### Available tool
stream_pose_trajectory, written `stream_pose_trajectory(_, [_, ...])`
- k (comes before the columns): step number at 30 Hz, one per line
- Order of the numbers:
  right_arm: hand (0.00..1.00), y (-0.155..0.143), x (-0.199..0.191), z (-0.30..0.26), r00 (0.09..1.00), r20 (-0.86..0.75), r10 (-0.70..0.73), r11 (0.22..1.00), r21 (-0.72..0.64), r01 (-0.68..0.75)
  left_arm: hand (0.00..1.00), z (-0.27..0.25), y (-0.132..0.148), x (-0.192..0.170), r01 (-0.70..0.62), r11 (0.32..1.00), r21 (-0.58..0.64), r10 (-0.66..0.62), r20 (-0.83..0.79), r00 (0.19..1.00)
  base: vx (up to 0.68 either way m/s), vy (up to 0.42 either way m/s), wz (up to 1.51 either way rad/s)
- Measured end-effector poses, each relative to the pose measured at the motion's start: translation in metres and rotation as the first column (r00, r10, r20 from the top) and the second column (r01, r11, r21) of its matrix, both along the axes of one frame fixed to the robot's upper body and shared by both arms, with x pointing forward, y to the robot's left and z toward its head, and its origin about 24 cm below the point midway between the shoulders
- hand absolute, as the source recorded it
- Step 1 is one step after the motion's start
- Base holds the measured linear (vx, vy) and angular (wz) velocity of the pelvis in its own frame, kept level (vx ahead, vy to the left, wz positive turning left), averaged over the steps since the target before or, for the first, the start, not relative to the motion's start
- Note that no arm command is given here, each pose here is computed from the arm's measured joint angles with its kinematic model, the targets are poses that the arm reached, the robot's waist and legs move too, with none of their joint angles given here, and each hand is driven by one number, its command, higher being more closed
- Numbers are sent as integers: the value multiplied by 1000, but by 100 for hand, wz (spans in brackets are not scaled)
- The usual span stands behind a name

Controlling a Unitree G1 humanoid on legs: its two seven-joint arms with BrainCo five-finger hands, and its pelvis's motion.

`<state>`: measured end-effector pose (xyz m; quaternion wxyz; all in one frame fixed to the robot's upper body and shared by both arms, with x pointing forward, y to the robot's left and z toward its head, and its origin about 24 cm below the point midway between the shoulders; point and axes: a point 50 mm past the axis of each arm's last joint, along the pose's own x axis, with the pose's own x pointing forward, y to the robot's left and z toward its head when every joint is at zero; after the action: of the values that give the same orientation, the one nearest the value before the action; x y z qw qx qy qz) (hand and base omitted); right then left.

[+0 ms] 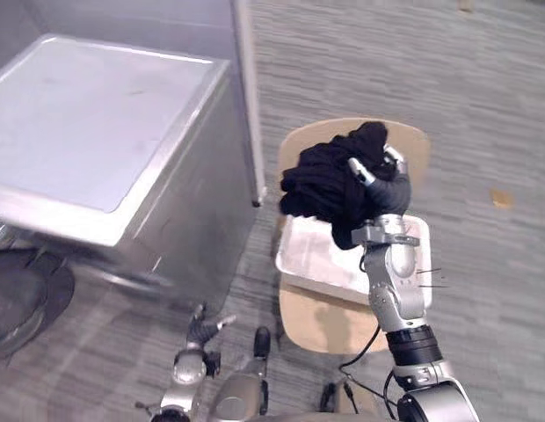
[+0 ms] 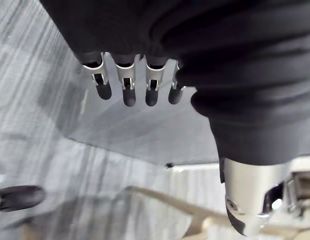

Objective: Pick up the laundry basket with both hands and put the clothes into the washing machine.

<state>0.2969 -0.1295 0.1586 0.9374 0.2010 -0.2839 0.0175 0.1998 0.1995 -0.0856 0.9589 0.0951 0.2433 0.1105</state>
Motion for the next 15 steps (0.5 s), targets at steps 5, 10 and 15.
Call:
stream_pose_trajectory(5, [100, 23, 9, 35, 989, 129, 79, 997, -38, -74, 0, 26, -6, -1, -92, 990, -103, 108, 168, 980, -138, -228, 30])
stream_pose_trajectory(10, [100, 18, 16, 10, 997, 19, 72, 983, -172, -67, 0, 46, -34, -8, -14, 981, -193, 67, 274, 959, -180, -126, 64])
stream_pose_trajectory(15, [100, 30, 15, -15, 991, -71, 115, 947, -294, -131, 0, 79, -39, 3, 47, 982, -185, 40, 436, 899, -112, -33, 49])
